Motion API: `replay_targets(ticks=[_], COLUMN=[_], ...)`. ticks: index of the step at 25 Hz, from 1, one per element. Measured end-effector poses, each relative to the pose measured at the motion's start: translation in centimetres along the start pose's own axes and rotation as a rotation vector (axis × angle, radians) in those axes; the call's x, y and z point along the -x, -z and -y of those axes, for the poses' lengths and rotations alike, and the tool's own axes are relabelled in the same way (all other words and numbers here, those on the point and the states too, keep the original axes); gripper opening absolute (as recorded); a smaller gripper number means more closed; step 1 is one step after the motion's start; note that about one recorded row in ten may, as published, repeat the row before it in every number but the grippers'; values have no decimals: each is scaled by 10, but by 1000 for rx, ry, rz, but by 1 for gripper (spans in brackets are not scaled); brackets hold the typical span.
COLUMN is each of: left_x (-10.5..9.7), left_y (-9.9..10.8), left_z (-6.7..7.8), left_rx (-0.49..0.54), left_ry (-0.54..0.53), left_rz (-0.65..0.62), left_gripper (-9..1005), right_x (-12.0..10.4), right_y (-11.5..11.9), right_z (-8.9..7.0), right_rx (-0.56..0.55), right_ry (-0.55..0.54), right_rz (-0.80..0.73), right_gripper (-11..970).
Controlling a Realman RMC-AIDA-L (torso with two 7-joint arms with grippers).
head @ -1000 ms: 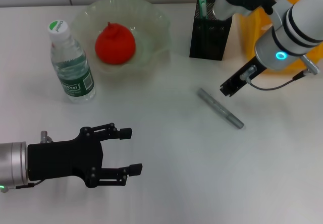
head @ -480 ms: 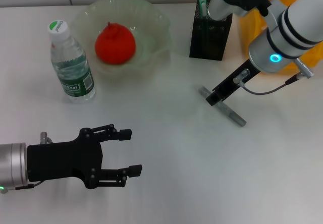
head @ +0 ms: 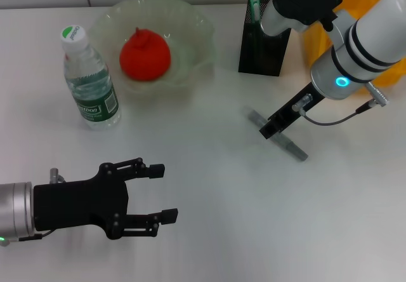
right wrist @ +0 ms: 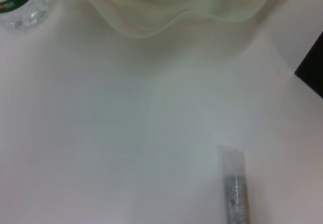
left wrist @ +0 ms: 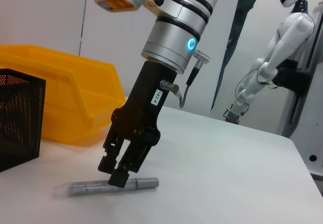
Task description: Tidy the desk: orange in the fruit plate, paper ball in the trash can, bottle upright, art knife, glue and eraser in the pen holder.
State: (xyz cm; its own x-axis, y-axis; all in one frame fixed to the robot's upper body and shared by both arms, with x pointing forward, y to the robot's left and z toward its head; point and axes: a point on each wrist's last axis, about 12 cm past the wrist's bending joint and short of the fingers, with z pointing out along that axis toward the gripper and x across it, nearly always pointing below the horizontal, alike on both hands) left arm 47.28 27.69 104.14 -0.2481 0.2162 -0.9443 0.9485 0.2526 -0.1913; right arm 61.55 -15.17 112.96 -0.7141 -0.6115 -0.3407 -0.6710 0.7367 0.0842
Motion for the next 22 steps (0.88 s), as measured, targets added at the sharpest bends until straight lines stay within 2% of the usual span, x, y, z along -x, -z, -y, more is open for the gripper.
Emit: replay_targets(ticks=[2,7,22], left_x=[0,0,0], left_y=[0,0,0], left_z=[0,0,2], left_rx=[0,0,-10], left_ry=[0,0,0], left_rz=[0,0,1], left_gripper=[847,847,847], right_x=[-1,-4,-5], right_y=[-1,-5,-10], right_z=[0,0,-3], right_rx=[1,-1,-12], right_ry=[-1,-2,26], right_rz=[-1,-11,-23], right_gripper=[454,292,263])
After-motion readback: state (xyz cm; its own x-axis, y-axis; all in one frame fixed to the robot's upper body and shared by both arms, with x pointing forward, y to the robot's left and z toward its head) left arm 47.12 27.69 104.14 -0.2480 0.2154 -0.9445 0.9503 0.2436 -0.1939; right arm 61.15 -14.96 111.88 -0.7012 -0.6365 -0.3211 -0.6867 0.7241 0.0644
